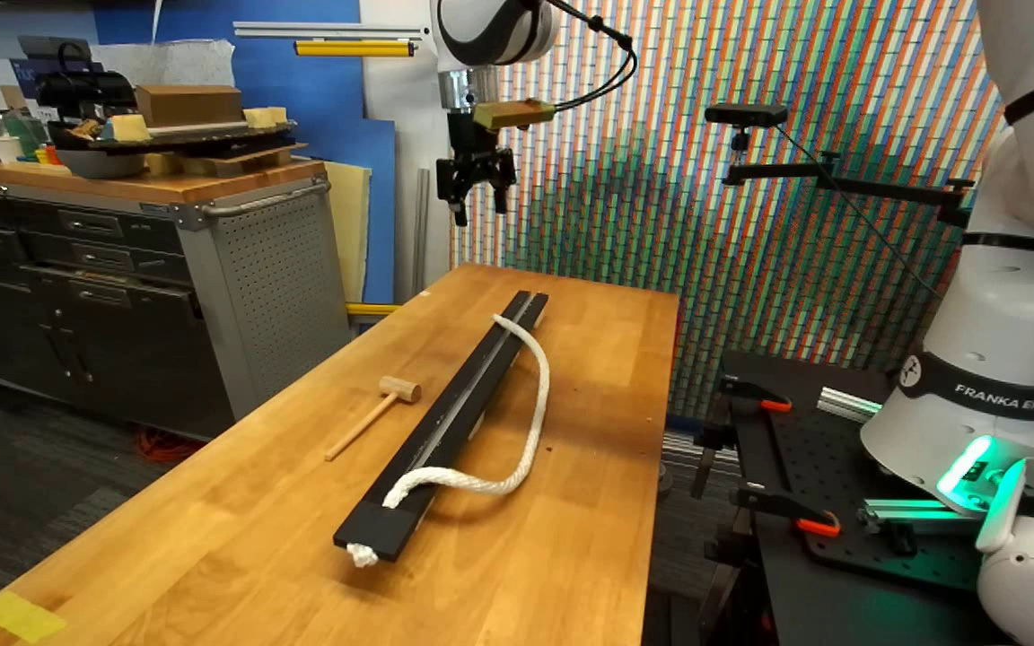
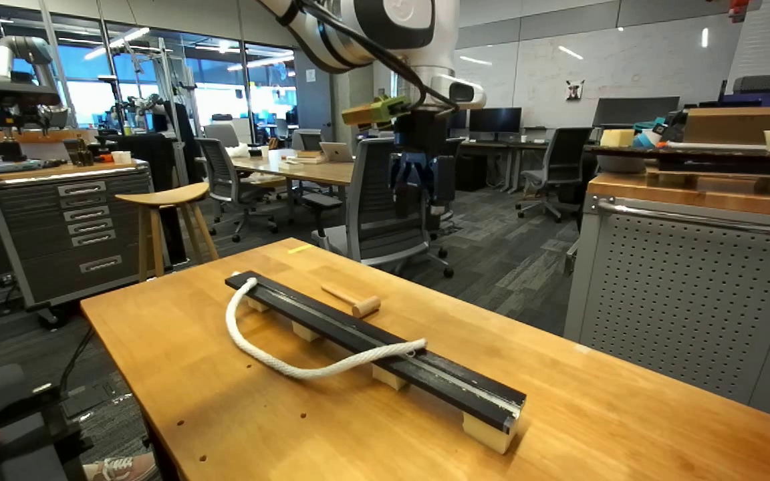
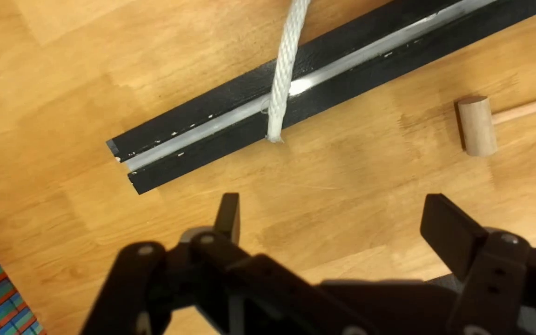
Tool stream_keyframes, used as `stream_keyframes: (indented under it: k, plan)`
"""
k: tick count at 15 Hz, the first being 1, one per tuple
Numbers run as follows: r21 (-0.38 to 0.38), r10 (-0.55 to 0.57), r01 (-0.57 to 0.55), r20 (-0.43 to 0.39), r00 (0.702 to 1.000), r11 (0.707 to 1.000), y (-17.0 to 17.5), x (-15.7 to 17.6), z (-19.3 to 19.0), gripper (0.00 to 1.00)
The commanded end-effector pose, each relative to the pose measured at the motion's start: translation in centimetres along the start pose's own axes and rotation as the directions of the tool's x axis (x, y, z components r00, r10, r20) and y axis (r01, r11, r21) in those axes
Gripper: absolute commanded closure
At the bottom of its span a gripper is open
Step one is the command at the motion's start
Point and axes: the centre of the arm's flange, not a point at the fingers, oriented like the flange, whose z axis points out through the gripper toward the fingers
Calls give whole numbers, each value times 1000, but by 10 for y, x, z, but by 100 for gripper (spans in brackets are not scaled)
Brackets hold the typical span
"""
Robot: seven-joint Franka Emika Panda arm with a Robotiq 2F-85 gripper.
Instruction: Pick up the white rope and arrange it neatly on the board
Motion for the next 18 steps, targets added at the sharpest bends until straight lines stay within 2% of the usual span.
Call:
stream_keyframes:
  k: [1, 8, 10, 11, 18]
  plan:
    - [40, 3, -2, -41, 999, 999, 5, 4, 18, 0]
    - [59, 39, -39, 5, 999, 998, 12, 9, 61, 0]
    - [63, 35, -36, 21, 999, 997, 14, 6, 63, 0]
    - [35, 42, -43, 26, 999, 998, 9, 5, 65, 0]
    - [36, 41, -42, 30, 999, 998, 10, 5, 68, 0]
